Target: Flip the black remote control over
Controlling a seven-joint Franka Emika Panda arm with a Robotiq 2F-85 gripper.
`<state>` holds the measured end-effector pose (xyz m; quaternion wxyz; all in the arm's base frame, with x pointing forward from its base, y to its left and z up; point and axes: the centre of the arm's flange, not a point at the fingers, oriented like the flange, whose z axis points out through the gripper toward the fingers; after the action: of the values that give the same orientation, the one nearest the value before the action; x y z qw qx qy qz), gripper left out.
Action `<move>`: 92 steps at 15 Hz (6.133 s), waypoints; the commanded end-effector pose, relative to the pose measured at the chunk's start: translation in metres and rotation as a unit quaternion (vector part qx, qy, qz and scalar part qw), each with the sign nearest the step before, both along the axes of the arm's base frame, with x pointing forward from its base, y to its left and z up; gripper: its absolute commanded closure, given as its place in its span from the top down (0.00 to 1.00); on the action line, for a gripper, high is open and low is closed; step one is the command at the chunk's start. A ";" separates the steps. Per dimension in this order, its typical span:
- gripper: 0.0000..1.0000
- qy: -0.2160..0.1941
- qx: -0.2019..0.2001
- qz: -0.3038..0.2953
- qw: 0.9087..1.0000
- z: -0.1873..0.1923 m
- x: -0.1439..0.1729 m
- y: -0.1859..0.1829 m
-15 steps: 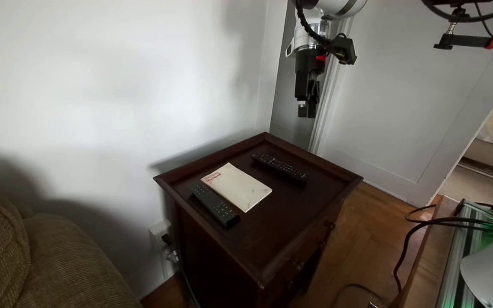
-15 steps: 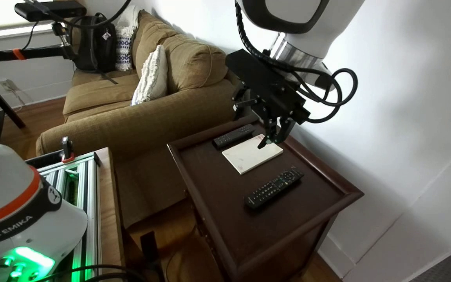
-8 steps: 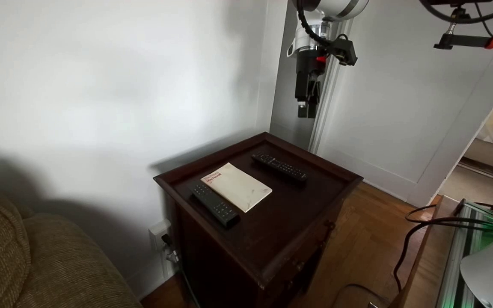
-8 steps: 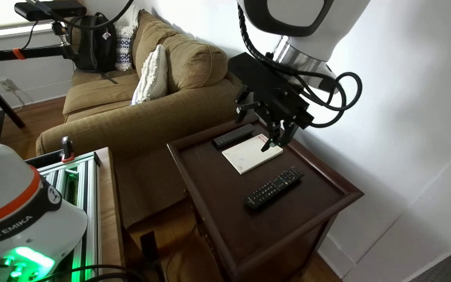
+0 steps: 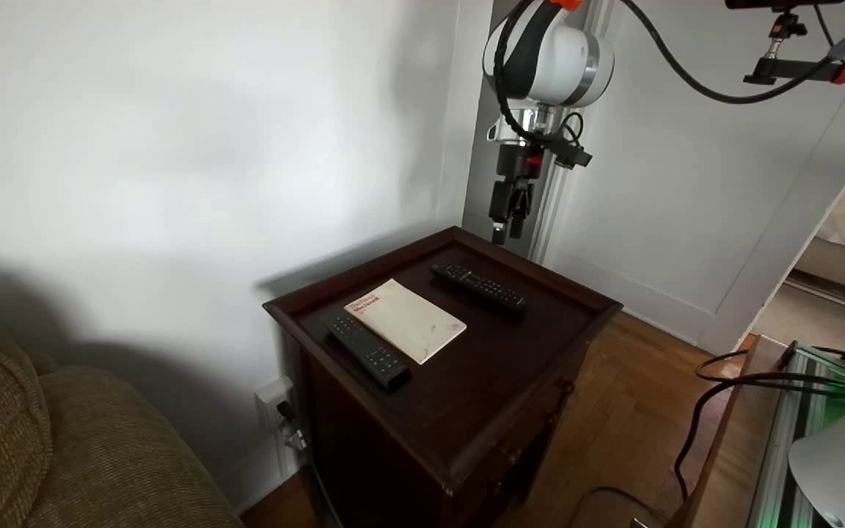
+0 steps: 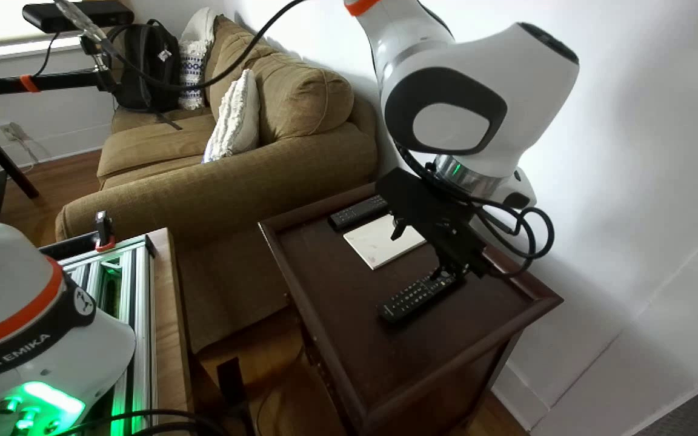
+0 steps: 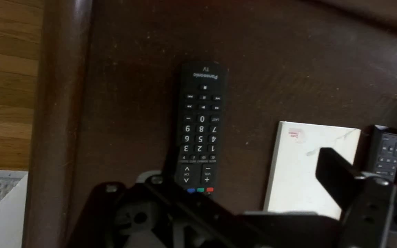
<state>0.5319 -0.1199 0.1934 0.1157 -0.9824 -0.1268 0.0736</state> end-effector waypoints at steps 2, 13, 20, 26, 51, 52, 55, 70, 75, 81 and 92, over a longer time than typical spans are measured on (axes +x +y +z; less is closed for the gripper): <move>1.00 -0.024 0.021 -0.014 0.999 -0.051 0.022 -0.010; 1.00 -0.016 0.046 -0.023 0.999 -0.085 0.027 -0.019; 1.00 -0.011 0.066 -0.028 0.997 -0.118 0.029 -0.029; 1.00 -0.036 0.119 -0.032 0.992 -0.123 0.041 -0.033; 0.10 0.003 0.022 -0.034 0.999 -0.089 0.053 0.004; 0.10 0.003 -0.002 -0.034 0.999 -0.083 0.055 0.013; 0.10 -0.006 -0.075 -0.030 0.997 -0.079 0.059 0.031; 0.10 -0.103 -0.329 -0.026 0.938 -0.092 0.041 0.094; 0.10 -0.099 -0.313 -0.029 0.944 -0.098 0.042 0.105; 0.10 -0.103 -0.303 -0.023 0.947 -0.096 0.045 0.114; 0.34 -0.081 -0.245 -0.011 0.966 -0.109 0.048 0.118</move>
<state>0.5796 0.0052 0.0901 -0.1671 -0.9810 -0.0969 0.0154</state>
